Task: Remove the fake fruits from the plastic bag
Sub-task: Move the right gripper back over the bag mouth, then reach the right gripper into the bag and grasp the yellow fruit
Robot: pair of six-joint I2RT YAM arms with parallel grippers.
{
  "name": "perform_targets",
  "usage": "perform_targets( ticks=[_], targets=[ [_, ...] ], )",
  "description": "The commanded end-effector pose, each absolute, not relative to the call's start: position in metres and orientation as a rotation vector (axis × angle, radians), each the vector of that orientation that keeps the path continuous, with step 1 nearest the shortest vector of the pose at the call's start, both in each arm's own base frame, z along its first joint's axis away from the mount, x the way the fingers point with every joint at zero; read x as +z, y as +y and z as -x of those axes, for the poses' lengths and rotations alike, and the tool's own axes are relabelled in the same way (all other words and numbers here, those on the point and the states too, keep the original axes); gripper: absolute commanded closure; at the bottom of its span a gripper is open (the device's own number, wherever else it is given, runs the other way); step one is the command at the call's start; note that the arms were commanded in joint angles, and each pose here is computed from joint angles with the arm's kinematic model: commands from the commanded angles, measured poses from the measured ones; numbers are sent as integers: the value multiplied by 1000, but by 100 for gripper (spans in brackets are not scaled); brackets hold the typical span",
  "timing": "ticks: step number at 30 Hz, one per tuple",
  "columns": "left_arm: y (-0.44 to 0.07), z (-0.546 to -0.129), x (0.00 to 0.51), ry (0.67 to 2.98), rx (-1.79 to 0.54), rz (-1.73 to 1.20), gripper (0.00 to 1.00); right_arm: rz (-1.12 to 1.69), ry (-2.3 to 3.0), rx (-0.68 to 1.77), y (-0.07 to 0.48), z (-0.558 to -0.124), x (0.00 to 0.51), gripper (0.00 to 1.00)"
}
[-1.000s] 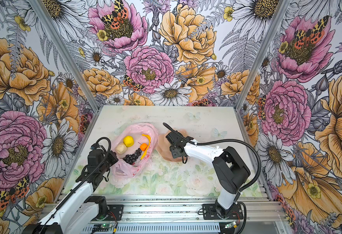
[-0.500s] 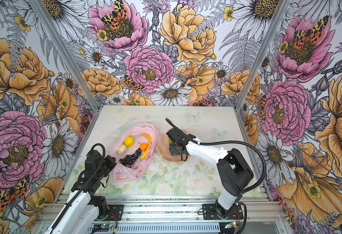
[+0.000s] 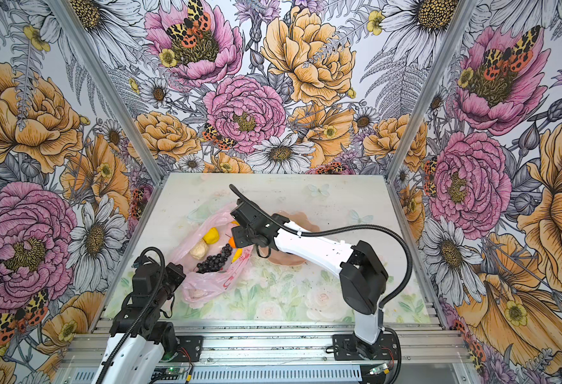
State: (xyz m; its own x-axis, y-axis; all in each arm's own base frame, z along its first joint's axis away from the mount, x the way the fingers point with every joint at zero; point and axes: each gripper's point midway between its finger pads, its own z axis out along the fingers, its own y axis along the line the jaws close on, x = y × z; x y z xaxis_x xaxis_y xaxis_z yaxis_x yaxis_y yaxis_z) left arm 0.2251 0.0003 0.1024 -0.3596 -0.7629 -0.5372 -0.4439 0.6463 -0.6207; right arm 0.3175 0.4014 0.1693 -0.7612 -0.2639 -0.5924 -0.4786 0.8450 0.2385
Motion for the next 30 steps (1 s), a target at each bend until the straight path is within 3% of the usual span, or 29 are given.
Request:
perform_targets(
  ticks=[1,12,25,30],
  targets=[
    [9,-222,101,2002,-421,968,100,581,2452,596,441,-318,163,36],
    [10,-228,111,2003,-372,884,100,585,2421,609,506,-364,114,26],
    [3,-232,109,2030,-388,850,100,574,2376,655,535,-406,89,25],
    [3,-233,109,2032,-380,851,100,586,2364,727,549,-411,83,19]
  ],
)
